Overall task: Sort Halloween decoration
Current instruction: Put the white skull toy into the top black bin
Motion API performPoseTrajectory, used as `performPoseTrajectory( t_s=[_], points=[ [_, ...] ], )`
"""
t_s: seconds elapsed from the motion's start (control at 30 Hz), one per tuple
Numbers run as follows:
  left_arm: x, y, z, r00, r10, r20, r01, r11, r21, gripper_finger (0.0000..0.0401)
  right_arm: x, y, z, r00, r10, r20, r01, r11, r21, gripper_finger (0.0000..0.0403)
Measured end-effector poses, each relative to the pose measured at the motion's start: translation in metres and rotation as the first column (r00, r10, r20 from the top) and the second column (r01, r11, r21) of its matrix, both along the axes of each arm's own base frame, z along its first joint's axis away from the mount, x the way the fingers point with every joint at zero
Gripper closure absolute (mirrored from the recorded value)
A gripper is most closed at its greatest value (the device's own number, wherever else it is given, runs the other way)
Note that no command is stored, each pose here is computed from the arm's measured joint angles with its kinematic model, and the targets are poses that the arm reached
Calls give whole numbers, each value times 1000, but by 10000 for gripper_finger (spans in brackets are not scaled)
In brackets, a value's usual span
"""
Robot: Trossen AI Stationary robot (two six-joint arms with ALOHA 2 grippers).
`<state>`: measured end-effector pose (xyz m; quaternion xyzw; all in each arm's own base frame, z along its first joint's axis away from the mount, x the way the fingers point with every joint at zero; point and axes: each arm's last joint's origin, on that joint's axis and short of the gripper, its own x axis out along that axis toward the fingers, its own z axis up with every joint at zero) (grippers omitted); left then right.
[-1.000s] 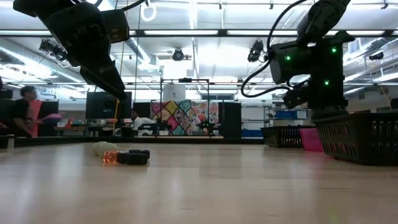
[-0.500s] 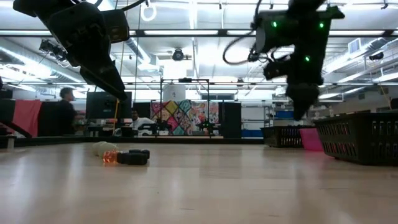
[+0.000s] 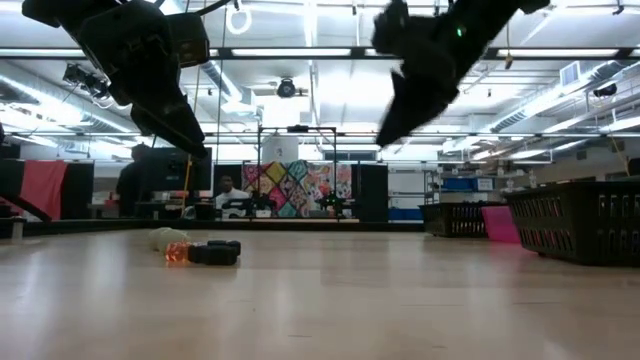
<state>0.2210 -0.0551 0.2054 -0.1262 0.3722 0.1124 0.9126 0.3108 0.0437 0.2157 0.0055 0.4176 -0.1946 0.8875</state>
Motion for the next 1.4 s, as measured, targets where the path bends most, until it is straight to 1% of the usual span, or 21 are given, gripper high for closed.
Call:
performPoseTrajectory(
  t_s=[0.13,0.27,0.3,0.37,0.53,0.63,0.7,0.9,1.03,1.23,1.4],
  points=[
    [0,0,0,1000,-1,0,1,1000,0,209,11,17,7,986,96,139,-98,995,12,240],
    [0,0,0,1000,-1,2,1,1000,0,209,24,34,2,962,162,221,-165,986,-4,240],
    [0,0,0,1000,-1,3,1,1000,0,209,26,37,-3,960,177,216,-178,984,-11,240],
    [1,0,0,1000,-1,8,1,1000,-1,209,34,44,-11,946,200,256,-205,979,-6,240],
    [0,0,0,1000,5,2,-5,1000,7,209,53,56,-37,915,248,318,-273,961,35,240],
    [0,0,0,1000,7,-1,-7,1000,12,209,64,61,-51,906,265,331,-298,953,50,240],
    [0,1,0,1000,8,-1,-8,1000,13,209,73,65,-58,908,273,318,-303,952,51,240],
    [-1,1,-1,1000,8,-5,-8,1000,15,209,112,83,-72,886,353,301,-370,929,0,240],
    [-2,1,-2,1000,8,-21,-8,1000,19,209,132,87,-79,884,376,278,-384,923,-27,237],
    [-4,2,-4,998,9,-55,-7,1000,29,209,154,84,-90,886,379,266,-380,924,-50,207],
    [-5,2,-4,998,11,-67,-9,999,32,209,160,72,-93,897,356,262,-356,933,-51,178]
  ],
)
